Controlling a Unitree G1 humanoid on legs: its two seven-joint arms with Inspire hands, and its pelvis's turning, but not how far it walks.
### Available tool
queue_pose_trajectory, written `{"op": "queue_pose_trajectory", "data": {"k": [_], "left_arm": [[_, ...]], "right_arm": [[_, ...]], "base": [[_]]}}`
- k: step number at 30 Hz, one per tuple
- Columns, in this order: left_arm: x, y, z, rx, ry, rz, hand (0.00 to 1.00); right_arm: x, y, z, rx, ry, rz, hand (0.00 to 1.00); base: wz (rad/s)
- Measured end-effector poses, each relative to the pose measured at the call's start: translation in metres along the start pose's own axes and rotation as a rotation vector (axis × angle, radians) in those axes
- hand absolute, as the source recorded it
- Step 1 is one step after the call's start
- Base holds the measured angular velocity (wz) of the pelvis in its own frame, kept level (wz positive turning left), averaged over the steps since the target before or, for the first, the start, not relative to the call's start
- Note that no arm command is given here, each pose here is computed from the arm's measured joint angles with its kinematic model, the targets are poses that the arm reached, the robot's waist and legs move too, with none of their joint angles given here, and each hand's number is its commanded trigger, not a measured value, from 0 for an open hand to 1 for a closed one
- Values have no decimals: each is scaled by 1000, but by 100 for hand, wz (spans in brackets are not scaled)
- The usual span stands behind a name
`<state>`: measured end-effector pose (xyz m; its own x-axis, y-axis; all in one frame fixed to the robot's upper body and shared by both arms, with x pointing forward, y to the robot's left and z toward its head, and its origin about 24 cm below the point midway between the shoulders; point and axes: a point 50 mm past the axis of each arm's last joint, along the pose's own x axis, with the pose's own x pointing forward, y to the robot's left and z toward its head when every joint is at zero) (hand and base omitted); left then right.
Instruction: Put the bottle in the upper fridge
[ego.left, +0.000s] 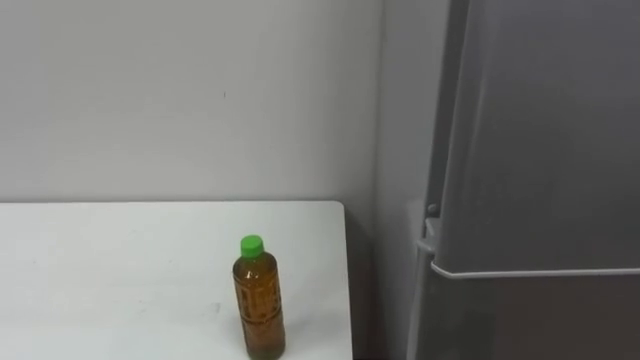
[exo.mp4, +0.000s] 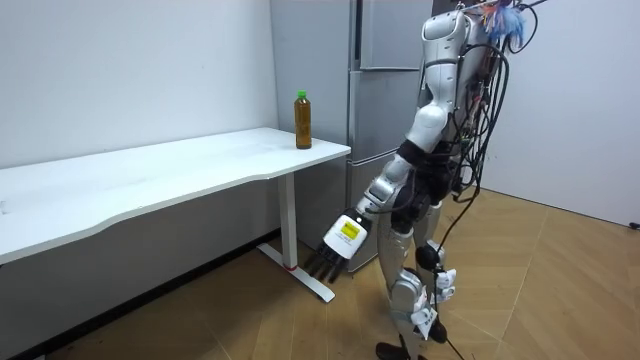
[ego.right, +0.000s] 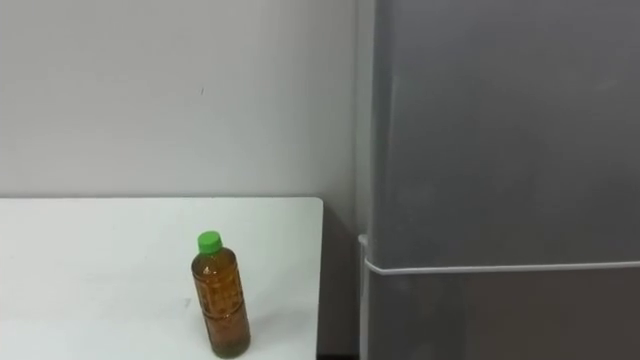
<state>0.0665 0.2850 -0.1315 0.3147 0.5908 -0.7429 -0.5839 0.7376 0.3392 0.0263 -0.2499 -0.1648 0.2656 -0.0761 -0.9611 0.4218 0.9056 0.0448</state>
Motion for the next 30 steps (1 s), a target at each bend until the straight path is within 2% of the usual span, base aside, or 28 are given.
{"op": "queue_pose_trajectory", "data": {"k": [6,11,16,23,30], "left_arm": [[-7,0,64,-209,-260,46,0],[-20,0,107,-302,-447,65,0],[-50,5,156,-413,-676,77,0],[-76,10,191,-449,-851,37,0],[-124,12,223,-493,-1088,-58,0]], "right_arm": [[-2,-7,-3,-2,-8,-42,0],[-3,-7,-2,-11,-14,-45,0],[-4,-9,-4,-5,-30,-50,0],[-4,-9,-5,-9,-23,-51,0],[-4,-6,-11,36,-14,-55,0]], "base": [[-2],[0],[0],[0],[4]]}}
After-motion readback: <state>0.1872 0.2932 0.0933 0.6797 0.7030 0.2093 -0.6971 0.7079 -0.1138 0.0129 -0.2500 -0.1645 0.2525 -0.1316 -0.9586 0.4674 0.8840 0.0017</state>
